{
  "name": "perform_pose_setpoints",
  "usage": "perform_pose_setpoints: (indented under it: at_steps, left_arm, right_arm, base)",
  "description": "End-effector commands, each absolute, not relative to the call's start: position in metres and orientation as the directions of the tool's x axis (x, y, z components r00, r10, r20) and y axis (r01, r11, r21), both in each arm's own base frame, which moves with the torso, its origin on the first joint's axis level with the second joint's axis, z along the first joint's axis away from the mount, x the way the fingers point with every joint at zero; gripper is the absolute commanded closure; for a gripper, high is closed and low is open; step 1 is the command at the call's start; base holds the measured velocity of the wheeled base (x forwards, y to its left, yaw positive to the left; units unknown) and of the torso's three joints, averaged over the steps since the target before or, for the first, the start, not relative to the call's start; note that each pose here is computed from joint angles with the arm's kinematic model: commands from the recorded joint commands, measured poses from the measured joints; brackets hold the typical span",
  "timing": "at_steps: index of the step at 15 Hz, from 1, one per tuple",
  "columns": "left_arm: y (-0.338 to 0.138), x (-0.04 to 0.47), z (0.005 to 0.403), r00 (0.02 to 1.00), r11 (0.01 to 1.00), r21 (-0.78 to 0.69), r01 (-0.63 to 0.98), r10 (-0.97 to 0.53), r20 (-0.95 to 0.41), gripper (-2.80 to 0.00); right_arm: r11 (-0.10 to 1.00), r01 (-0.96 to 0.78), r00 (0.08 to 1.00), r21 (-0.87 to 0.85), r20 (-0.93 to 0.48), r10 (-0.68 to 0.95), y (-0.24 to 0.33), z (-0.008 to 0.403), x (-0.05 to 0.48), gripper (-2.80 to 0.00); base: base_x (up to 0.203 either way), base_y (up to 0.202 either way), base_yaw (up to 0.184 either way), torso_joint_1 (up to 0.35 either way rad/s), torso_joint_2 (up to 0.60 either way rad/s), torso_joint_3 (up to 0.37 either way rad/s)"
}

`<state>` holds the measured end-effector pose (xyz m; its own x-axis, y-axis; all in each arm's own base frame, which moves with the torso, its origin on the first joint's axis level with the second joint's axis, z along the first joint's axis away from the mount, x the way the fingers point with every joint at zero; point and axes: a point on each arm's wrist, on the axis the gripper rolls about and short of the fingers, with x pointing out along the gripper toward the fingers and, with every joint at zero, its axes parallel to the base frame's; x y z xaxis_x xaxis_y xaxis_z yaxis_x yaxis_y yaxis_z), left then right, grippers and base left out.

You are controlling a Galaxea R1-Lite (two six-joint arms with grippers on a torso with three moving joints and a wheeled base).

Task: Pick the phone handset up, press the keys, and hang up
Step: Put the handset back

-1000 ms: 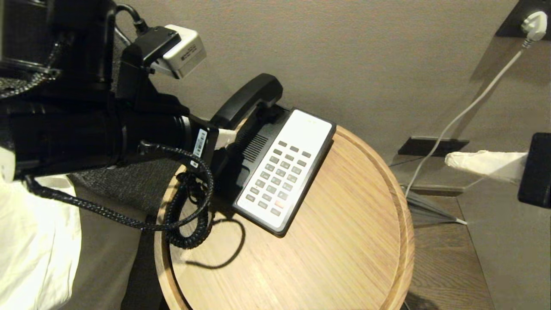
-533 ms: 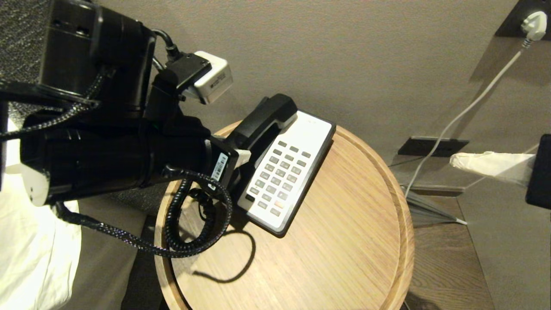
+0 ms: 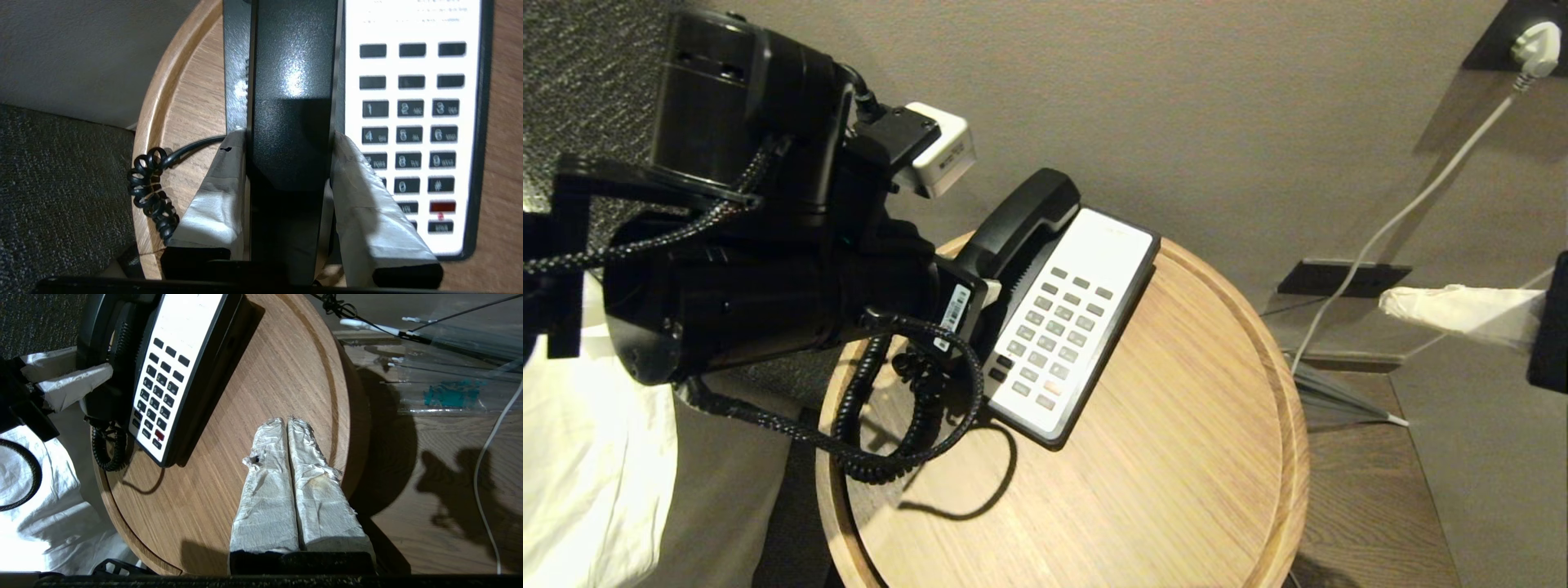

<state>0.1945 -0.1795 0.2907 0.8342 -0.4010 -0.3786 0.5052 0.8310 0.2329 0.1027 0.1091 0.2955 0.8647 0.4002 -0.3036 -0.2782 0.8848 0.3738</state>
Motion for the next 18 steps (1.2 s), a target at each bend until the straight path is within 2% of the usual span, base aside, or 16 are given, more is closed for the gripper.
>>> perform_pose_setpoints:
  at_steps: [1, 16, 17, 18]
  left_arm:
    - [-0.181, 0.197, 0.29, 0.843, 0.846, 0.226, 0.484, -0.381, -0.379, 0.0]
    - [-0.181, 0.197, 0.278, 0.828, 0.838, 0.231, 0.495, -0.374, -0.419, 0.0]
    - [-0.182, 0.198, 0.278, 0.829, 0.838, 0.231, 0.494, -0.373, -0.418, -2.8]
    - [-0.182, 0.198, 0.278, 0.828, 0.838, 0.232, 0.494, -0.372, -0.418, -2.8]
  right_arm:
    - [0.886, -0.275, 0.864, 0.373, -0.308, 0.397, 0.11, 0.295, 0.103, 0.0]
    - [0.887, -0.276, 0.862, 0.371, -0.313, 0.399, 0.11, 0.294, 0.104, 0.0]
    - [0.887, -0.275, 0.862, 0.37, -0.314, 0.398, 0.11, 0.293, 0.104, 0.0]
    - [0.887, -0.275, 0.862, 0.37, -0.314, 0.398, 0.11, 0.293, 0.104, 0.0]
  base:
    - [0.0, 0.0, 0.0, 0.0, 0.0, 0.0]
    - [0.0, 0.0, 0.0, 0.0, 0.0, 0.0]
    - [0.0, 0.0, 0.0, 0.0, 0.0, 0.0]
    - [0.0, 0.0, 0.0, 0.0, 0.0, 0.0]
